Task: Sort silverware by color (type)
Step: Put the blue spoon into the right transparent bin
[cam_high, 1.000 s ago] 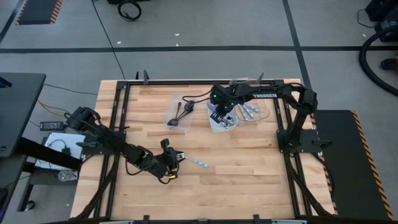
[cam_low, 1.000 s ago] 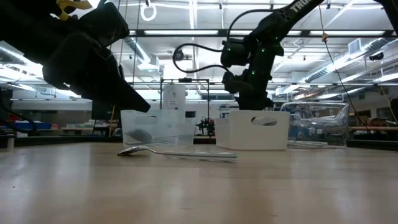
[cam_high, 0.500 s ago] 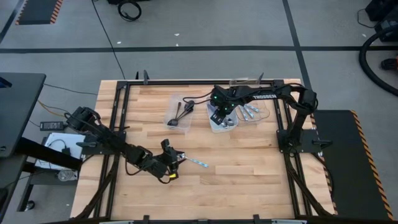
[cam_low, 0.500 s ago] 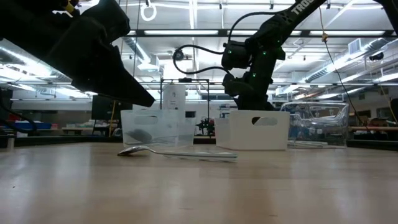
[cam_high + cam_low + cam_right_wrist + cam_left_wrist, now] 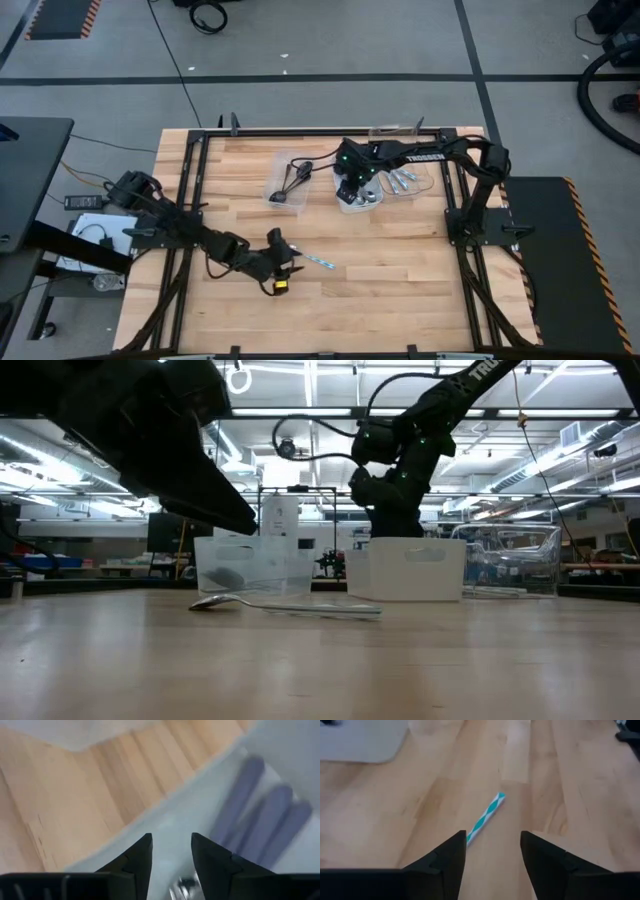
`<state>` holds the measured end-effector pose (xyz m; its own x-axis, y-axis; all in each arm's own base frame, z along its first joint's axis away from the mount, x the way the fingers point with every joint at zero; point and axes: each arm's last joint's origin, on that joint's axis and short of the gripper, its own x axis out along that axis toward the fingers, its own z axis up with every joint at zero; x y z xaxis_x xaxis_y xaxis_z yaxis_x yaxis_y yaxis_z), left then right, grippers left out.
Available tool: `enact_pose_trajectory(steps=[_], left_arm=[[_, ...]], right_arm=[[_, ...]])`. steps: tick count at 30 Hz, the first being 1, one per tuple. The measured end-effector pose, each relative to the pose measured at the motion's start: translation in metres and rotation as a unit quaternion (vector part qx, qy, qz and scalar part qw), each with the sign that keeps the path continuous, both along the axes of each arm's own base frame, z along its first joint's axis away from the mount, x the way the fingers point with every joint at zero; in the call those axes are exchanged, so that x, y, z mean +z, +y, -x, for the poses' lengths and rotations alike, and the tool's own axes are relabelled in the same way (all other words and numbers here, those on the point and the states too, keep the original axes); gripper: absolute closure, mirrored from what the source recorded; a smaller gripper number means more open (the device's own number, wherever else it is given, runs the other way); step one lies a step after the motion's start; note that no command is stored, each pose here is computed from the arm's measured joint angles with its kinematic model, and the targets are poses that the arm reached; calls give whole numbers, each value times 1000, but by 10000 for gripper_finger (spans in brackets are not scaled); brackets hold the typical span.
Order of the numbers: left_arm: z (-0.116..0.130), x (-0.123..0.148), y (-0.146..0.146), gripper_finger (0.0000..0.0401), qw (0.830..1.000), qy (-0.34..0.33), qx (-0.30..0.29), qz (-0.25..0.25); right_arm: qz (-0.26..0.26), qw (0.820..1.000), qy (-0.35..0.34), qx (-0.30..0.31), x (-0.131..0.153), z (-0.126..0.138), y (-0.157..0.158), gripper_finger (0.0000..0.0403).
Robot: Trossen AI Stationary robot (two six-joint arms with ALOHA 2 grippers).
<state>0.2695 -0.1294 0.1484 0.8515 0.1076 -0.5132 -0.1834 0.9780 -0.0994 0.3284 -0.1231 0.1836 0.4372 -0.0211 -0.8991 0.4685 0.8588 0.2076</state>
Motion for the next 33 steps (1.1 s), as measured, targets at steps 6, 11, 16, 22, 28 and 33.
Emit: enact_pose_trajectory(steps=[6,11,16,22,28,33], left_arm=[[-6,1,6,217,998,44,-34,18],[-6,-1,8,218,997,57,-40,22],[-6,-1,9,218,997,61,-45,12],[-8,-3,15,209,995,78,-54,41],[-7,-5,17,198,991,98,-87,38],[-4,-9,19,198,987,124,-97,24]], right_arm=[[80,996,-31,29,14,-8,12,261],[132,989,-55,48,31,-11,30,261],[141,982,-92,89,39,-20,58,261],[133,977,-103,133,39,-26,98,261],[153,970,-109,152,40,-27,133,263],[165,967,-111,162,40,-26,156,263]])
